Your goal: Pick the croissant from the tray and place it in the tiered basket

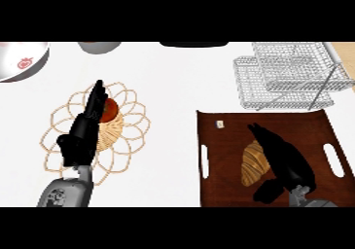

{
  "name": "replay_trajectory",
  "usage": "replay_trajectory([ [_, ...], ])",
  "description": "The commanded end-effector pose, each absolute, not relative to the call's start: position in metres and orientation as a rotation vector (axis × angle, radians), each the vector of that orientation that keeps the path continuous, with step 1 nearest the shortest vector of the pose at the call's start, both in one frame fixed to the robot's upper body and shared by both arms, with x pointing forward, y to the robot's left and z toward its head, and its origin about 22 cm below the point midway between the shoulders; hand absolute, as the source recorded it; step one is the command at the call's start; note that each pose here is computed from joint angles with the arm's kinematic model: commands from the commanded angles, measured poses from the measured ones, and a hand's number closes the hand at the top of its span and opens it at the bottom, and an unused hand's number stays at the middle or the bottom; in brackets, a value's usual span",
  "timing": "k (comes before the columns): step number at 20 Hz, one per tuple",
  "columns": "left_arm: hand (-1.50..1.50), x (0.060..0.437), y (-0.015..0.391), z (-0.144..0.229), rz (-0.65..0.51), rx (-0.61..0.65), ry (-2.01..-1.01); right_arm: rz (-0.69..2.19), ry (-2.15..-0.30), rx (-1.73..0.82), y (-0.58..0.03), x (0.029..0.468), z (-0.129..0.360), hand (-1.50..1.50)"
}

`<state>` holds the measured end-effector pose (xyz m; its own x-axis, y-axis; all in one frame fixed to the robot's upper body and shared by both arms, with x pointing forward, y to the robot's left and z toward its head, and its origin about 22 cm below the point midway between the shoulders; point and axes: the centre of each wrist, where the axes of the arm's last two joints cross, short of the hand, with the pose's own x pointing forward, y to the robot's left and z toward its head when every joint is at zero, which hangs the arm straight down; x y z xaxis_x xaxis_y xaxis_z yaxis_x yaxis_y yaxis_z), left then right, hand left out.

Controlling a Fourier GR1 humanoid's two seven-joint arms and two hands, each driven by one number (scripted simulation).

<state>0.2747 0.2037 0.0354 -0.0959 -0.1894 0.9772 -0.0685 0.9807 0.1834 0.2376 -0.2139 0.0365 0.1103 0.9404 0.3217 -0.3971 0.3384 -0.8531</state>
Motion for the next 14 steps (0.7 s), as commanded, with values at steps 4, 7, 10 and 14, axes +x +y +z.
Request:
replay_trajectory([
  [4,0.00,0.270,0.193,0.025,-0.121,0.198,-1.678,1.011,-1.093,-0.729,-0.203,0.250,0.041,1.50],
  [7,0.00,0.270,0.204,0.040,-0.106,0.188,-1.672,1.102,-1.133,-0.847,-0.217,0.247,0.003,1.50],
  [10,0.00,0.274,0.198,0.032,-0.115,0.184,-1.677,1.142,-1.158,-0.924,-0.211,0.246,0.020,1.50],
  [14,0.00,0.263,0.191,0.024,-0.110,0.181,-1.669,1.169,-1.105,-0.939,-0.193,0.253,-0.003,1.50],
])
